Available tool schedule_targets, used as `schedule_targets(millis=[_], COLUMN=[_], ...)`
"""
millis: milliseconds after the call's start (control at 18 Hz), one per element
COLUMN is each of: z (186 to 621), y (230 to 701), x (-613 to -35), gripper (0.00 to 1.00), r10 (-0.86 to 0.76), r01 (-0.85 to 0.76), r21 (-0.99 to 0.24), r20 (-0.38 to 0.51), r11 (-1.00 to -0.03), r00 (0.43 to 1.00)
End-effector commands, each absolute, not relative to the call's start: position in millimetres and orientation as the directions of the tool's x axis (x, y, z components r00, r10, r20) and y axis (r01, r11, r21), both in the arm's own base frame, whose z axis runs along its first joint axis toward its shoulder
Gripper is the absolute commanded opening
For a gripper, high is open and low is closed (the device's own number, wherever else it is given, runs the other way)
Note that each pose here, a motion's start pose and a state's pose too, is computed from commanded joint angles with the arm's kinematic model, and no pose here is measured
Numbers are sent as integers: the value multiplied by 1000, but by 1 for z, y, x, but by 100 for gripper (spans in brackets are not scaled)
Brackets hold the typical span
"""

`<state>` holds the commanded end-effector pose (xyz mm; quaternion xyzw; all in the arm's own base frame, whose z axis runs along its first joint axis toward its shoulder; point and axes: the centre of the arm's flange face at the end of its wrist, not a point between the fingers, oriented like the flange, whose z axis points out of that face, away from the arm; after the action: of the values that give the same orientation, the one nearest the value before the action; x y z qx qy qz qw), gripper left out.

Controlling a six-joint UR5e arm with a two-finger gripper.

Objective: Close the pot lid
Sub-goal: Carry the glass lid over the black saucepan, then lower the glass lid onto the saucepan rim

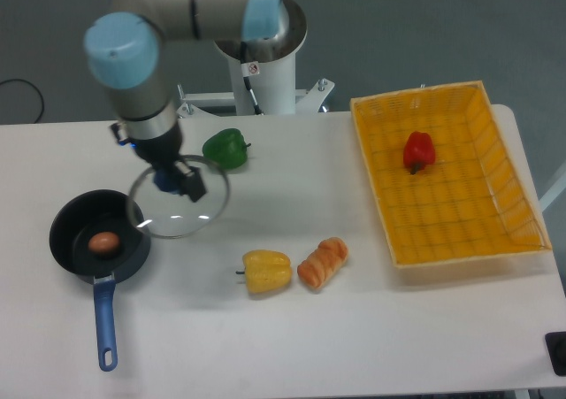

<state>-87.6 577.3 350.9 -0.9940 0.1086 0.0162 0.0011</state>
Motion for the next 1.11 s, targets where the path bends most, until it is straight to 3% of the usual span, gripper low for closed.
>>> schedule_targets(millis=[333,1111], z=[344,299], y=[615,633], x=[-35,-14], gripper=[59,59], r10=[-215,-223], r01=[-216,-224], r21=[-13,26], r20=[-40,33], r11=[-976,-974], r00=[976,974])
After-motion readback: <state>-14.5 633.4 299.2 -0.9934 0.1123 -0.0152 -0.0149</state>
